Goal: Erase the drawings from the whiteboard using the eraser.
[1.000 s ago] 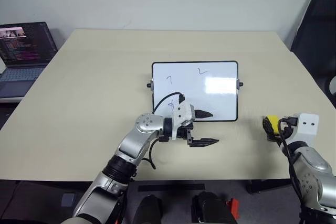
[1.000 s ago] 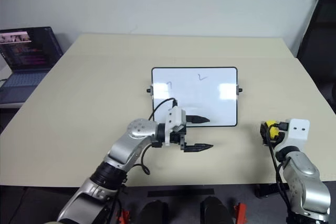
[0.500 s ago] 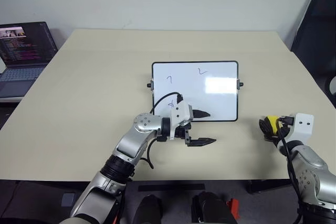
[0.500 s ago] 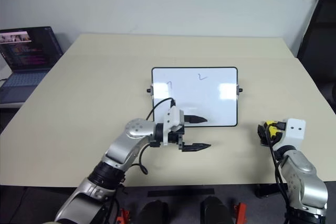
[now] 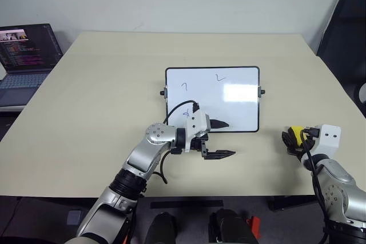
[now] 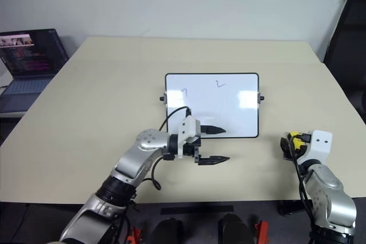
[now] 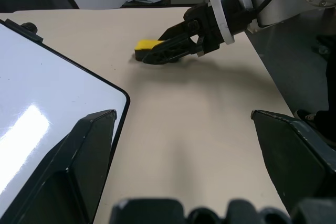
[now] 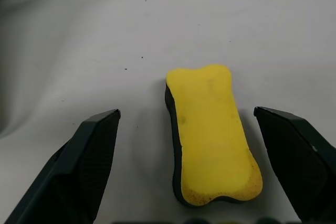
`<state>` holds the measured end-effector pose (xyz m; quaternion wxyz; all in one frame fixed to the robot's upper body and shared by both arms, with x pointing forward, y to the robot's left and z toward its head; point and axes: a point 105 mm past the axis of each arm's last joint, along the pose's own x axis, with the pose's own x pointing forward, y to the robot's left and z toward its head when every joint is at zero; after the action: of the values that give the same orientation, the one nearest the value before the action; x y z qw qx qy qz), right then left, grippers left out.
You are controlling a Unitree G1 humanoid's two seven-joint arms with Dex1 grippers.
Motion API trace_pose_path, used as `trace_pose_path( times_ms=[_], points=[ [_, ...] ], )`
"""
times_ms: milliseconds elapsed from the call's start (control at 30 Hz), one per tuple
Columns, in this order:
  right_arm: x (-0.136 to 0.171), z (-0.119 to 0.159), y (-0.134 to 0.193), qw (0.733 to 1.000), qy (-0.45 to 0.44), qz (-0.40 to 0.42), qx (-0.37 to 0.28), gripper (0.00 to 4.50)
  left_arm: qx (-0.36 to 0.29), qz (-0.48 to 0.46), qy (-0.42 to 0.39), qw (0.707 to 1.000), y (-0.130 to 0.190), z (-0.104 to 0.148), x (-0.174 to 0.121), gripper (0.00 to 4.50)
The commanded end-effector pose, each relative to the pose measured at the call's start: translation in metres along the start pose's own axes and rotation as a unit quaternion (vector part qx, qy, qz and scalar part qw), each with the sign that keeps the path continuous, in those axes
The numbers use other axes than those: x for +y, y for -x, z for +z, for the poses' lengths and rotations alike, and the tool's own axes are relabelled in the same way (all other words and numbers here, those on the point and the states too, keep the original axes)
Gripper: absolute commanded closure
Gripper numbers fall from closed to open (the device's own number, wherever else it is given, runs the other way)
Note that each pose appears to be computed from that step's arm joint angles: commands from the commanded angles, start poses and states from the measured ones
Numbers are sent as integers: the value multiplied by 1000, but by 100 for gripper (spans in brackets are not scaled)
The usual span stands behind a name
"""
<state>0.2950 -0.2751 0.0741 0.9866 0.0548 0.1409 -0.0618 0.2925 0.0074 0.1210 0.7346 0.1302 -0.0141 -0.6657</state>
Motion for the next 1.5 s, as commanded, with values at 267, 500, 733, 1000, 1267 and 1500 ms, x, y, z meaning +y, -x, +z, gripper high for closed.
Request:
trace_pose_path(
  times_ms=[267, 500, 733, 1000, 1267, 1500],
  points=[
    [-5, 17, 0, 999, -24, -11, -30, 350, -15, 8, -20, 1000, 0, 11, 4, 0],
    [-7, 19, 0, 999, -19, -20, -32, 447, -14, 12, -22, 1000, 1, 10, 7, 0],
    [-8, 18, -2, 999, -11, -26, -31, 447, -14, 13, -22, 1000, 2, 10, 8, 0],
    [-10, 22, -2, 999, -3, -32, -39, 320, -14, 15, -24, 999, 2, 11, 9, 0],
    [-11, 28, -4, 998, -3, -34, -47, 33, -16, 15, -25, 999, 1, 11, 9, 0],
    [-6, 32, -5, 998, -10, -26, -54, 3, -16, 16, -25, 999, 1, 11, 9, 0]
  ],
)
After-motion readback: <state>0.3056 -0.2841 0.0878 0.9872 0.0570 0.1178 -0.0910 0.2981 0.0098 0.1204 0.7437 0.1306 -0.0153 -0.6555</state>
